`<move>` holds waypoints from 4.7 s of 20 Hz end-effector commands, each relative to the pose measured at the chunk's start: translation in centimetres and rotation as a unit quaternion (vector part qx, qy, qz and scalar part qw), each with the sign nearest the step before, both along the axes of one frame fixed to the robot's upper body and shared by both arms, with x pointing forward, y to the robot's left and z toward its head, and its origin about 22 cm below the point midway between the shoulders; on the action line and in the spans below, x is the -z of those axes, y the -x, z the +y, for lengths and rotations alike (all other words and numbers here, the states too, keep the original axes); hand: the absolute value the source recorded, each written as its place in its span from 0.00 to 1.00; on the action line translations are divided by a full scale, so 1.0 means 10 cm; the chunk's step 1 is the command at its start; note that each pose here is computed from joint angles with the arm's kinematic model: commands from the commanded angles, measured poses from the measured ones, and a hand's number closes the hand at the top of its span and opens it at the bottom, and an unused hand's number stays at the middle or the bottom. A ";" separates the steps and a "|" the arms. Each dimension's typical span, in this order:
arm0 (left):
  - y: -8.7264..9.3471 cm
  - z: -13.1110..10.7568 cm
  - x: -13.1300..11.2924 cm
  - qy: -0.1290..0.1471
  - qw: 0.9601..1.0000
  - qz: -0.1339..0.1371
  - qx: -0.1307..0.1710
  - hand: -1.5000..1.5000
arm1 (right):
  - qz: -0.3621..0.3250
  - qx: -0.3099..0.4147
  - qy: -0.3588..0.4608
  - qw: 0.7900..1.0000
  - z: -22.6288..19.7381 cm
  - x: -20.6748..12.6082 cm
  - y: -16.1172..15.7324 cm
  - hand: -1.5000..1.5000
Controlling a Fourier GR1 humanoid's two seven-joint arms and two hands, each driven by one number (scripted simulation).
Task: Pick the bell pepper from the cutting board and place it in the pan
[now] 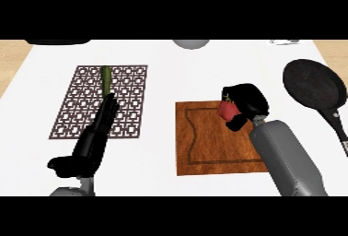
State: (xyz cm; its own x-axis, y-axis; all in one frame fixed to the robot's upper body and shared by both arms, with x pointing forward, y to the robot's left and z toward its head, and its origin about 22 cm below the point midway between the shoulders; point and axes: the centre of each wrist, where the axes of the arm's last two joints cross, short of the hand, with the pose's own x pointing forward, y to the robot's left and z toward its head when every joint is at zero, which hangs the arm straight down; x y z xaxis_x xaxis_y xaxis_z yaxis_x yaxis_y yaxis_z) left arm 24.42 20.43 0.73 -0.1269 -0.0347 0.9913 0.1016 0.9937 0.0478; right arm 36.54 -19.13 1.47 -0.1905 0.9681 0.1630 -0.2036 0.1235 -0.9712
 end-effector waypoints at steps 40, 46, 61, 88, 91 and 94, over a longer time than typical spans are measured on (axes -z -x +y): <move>-0.08 -0.07 -0.02 -0.001 0.999 -0.014 0.034 0.50 | -0.401 0.455 -0.149 0.781 -2.50 -0.35 0.07 1.00; -0.13 -0.05 -0.18 0.009 0.999 -0.022 0.039 0.50 | -0.306 0.491 -0.182 0.795 -2.77 -0.44 0.13 1.00; -0.06 -0.21 0.02 0.007 0.999 -0.007 0.046 0.50 | -0.255 0.417 -0.325 0.809 -2.65 -0.40 0.04 0.00; -0.06 0.05 0.08 -0.003 1.000 -0.009 0.013 0.50 | -0.214 0.280 -0.515 0.781 -3.44 0.17 1.25 0.00; -0.04 0.09 0.03 -0.003 1.000 -0.005 0.022 0.50 | -0.222 0.278 -0.506 0.786 -3.40 0.20 1.23 0.00; -0.16 0.03 -0.04 -0.004 1.000 0.001 0.017 0.50 | -0.200 0.272 -0.508 0.792 -3.42 0.22 1.29 0.00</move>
